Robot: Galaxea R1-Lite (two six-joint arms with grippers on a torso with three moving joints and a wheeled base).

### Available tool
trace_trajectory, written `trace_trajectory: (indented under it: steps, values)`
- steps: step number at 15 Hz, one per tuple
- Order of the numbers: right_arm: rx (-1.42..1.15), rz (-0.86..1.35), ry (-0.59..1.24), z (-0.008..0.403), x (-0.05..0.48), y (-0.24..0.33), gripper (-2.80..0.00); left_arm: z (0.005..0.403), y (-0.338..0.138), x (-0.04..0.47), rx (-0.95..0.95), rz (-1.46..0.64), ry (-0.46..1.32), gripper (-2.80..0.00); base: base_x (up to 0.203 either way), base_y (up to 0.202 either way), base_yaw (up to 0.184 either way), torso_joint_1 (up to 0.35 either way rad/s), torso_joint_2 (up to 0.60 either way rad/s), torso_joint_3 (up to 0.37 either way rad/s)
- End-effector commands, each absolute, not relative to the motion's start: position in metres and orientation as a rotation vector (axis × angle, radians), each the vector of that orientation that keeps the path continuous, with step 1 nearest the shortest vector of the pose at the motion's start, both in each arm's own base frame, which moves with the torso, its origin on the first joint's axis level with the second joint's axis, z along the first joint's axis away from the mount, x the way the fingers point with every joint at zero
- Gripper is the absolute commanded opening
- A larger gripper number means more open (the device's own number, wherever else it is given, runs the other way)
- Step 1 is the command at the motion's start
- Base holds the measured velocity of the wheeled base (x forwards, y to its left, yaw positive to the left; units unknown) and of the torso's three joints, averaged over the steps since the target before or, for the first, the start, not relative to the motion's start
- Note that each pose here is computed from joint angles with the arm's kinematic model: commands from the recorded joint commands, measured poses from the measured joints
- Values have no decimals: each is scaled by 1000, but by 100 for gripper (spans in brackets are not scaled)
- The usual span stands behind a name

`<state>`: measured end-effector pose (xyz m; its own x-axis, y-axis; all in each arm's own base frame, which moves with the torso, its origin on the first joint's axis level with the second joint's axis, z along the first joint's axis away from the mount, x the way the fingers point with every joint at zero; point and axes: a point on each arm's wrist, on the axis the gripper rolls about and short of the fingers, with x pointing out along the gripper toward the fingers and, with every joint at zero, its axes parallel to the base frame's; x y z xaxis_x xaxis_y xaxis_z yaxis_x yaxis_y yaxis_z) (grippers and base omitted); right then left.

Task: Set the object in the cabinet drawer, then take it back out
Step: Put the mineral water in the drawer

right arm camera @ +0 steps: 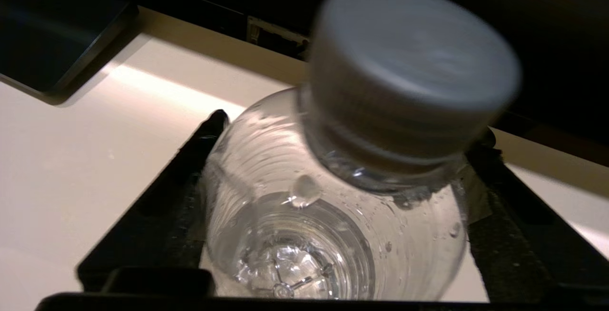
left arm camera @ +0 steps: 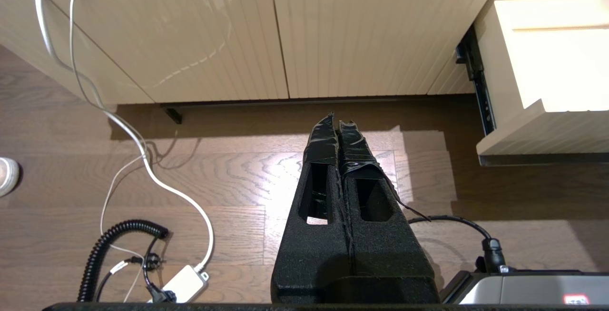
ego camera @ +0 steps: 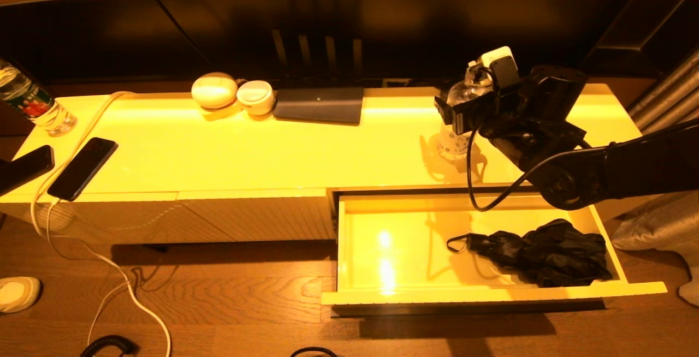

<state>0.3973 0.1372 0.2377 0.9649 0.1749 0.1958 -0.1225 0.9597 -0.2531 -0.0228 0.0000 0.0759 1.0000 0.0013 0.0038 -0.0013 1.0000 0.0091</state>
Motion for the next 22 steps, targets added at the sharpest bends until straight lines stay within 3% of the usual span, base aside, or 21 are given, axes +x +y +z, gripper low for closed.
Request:
trace_trajectory:
  steps: [1,9,19,22]
  values:
    - [-245,152,-207,234,398,141,-280,76,0,-23,9,2,-3,-280,0,0,0,0,0,0]
    - [-283,160,-178,230,388,141,-280,76,0,-23,9,2,-3,-280,0,0,0,0,0,0]
    - [-836,239,-77,234,319,115,-280,76,0,-23,9,2,-3,-280,0,0,0,0,0,0]
    - [-896,264,-47,227,309,115,-280,75,0,-23,9,2,-2,-280,0,0,0,0,0,0]
